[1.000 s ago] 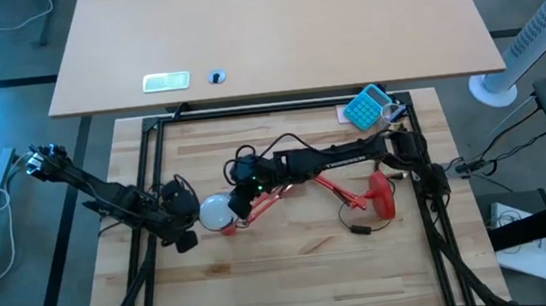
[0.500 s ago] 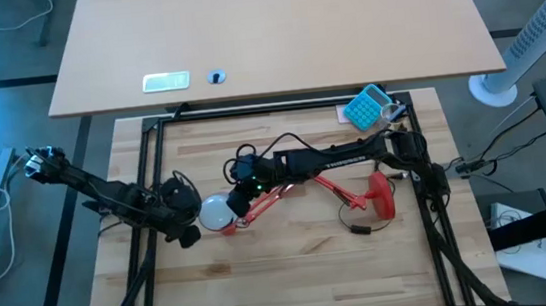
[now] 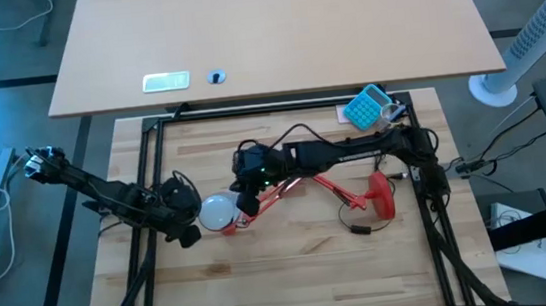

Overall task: Screw lightbulb
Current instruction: Insert the lightbulb into the orange desk lamp

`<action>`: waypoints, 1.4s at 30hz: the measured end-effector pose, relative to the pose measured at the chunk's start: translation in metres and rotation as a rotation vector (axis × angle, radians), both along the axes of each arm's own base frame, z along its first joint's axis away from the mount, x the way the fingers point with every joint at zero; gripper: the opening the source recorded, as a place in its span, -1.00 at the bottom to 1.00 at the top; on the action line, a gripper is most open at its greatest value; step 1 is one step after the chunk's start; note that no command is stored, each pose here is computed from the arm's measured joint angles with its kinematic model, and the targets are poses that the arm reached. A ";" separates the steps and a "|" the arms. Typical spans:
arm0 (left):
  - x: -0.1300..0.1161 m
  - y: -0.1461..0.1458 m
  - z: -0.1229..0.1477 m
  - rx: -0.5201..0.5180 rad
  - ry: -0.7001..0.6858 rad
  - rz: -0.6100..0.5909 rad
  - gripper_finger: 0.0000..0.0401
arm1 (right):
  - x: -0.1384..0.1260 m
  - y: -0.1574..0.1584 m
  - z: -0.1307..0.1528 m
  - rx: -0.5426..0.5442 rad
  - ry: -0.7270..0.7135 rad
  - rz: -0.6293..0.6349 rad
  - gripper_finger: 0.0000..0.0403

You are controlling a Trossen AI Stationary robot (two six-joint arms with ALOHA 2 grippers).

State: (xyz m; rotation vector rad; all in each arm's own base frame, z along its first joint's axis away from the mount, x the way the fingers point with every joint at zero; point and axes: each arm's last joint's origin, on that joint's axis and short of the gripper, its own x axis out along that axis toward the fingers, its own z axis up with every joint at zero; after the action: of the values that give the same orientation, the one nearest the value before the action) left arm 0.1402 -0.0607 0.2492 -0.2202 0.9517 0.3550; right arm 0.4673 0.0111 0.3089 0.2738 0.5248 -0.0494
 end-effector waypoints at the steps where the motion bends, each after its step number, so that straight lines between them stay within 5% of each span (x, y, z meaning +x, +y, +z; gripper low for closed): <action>1: 0.000 0.000 0.000 0.000 0.000 0.000 -0.81 | 0.001 0.001 0.004 -0.008 -0.039 0.011 -0.90; 8: 0.000 0.000 0.000 0.000 0.002 0.000 -0.81 | 0.010 0.016 0.018 0.011 -0.237 0.135 -0.51; 18: 0.000 0.000 0.000 0.000 0.004 -0.001 -0.81 | 0.018 0.045 0.010 -0.078 -0.301 0.178 -0.02; 24: 0.000 0.000 0.000 0.001 0.005 -0.001 -0.81 | 0.033 0.048 -0.010 -0.019 -0.346 0.140 0.02; 42: 0.000 0.000 0.000 -0.007 0.007 -0.003 -0.81 | 0.045 0.043 -0.053 -0.028 -0.191 0.047 -0.01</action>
State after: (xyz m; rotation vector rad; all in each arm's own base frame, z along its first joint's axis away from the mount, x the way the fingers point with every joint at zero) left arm 0.1398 -0.0608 0.2492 -0.2237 0.9605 0.3499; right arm 0.5120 0.0540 0.2562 0.2358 0.3401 0.0145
